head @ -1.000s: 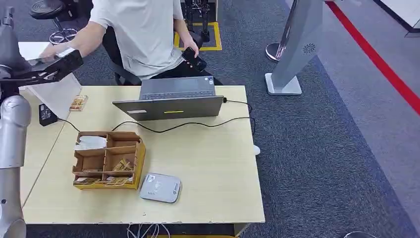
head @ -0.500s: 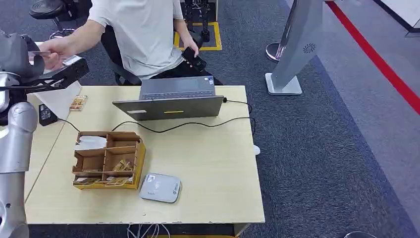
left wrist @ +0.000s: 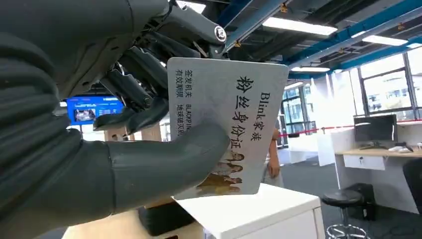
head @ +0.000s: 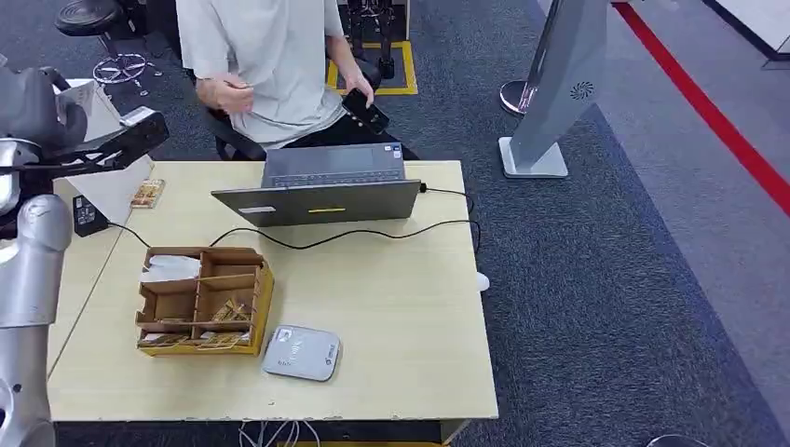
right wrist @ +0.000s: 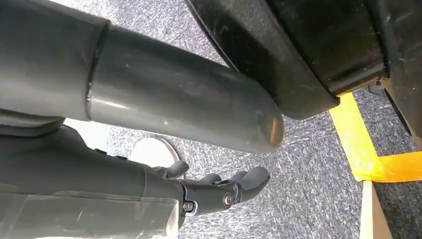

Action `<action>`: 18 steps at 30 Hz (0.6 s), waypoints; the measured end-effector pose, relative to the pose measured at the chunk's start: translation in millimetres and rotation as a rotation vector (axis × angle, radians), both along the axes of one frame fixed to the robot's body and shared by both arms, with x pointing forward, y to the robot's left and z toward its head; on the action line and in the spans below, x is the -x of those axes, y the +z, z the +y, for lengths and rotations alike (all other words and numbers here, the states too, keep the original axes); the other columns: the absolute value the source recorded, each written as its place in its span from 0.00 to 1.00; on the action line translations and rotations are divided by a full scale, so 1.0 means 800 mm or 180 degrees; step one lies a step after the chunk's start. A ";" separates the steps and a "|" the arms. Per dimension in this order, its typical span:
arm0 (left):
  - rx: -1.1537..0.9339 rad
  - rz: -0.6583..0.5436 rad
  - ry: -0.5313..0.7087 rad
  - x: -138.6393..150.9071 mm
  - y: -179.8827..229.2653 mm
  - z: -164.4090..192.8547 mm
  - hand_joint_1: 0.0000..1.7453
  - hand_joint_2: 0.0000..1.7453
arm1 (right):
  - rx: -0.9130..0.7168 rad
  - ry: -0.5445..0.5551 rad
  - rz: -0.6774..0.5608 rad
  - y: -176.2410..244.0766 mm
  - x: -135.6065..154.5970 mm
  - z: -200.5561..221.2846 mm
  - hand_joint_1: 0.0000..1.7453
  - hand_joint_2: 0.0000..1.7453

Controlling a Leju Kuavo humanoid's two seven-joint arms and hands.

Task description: Pass the card to the sensor for recognition and then transmit it.

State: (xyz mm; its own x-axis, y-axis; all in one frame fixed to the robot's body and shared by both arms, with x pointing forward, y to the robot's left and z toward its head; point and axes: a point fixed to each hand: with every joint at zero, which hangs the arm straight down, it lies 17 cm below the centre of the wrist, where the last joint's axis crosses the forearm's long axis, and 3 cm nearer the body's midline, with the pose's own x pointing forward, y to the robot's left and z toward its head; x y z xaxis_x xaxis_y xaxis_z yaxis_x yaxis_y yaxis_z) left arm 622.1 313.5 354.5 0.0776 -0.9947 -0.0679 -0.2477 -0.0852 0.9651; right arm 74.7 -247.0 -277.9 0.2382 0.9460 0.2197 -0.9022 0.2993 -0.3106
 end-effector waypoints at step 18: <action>0.0274 -0.0852 -0.0827 0.090 0.025 -0.099 1.00 1.00 | 0.0034 -0.0096 0.0029 -0.002 0.008 -0.005 0.00 0.00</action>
